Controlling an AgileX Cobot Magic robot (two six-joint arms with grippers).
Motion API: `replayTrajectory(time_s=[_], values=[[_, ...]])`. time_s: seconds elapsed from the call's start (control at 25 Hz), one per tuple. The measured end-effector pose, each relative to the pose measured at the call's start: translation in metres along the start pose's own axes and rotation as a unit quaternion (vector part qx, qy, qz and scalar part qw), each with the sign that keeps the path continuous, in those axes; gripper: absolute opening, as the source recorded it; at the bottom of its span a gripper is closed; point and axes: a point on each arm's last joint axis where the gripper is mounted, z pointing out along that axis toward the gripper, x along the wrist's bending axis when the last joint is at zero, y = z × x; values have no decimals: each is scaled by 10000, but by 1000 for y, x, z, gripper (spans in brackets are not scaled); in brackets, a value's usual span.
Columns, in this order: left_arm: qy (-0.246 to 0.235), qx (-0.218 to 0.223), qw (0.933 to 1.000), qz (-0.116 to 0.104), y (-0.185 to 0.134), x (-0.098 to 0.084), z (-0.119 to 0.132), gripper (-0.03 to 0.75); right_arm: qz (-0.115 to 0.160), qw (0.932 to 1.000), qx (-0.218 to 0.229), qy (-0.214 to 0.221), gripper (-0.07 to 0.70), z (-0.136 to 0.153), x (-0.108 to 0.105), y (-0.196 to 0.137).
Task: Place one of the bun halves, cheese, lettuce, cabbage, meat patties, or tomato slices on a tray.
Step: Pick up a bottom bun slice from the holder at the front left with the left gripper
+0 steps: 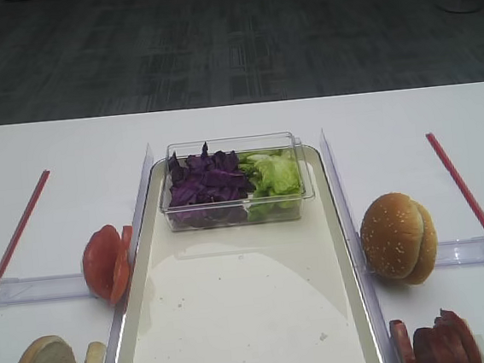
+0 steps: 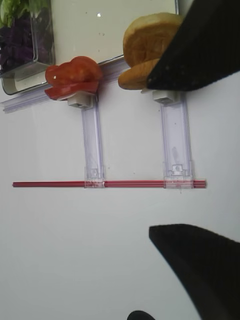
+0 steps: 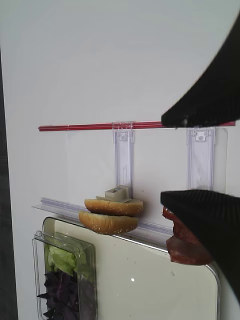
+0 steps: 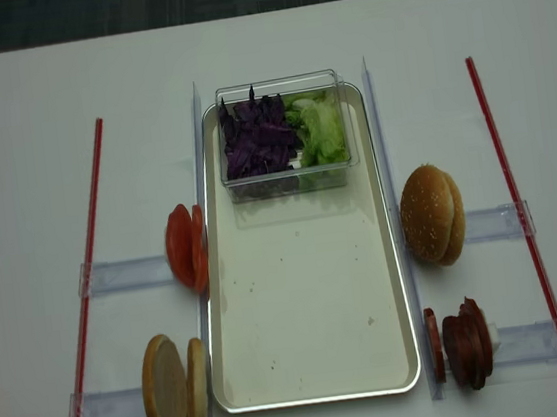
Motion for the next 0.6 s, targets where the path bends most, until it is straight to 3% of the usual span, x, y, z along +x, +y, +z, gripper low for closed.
replayTrajectory(time_s=[0.6], values=[[0,0,10000,0,0,0,0,520,0,10000,0,0,337,0,0,0]])
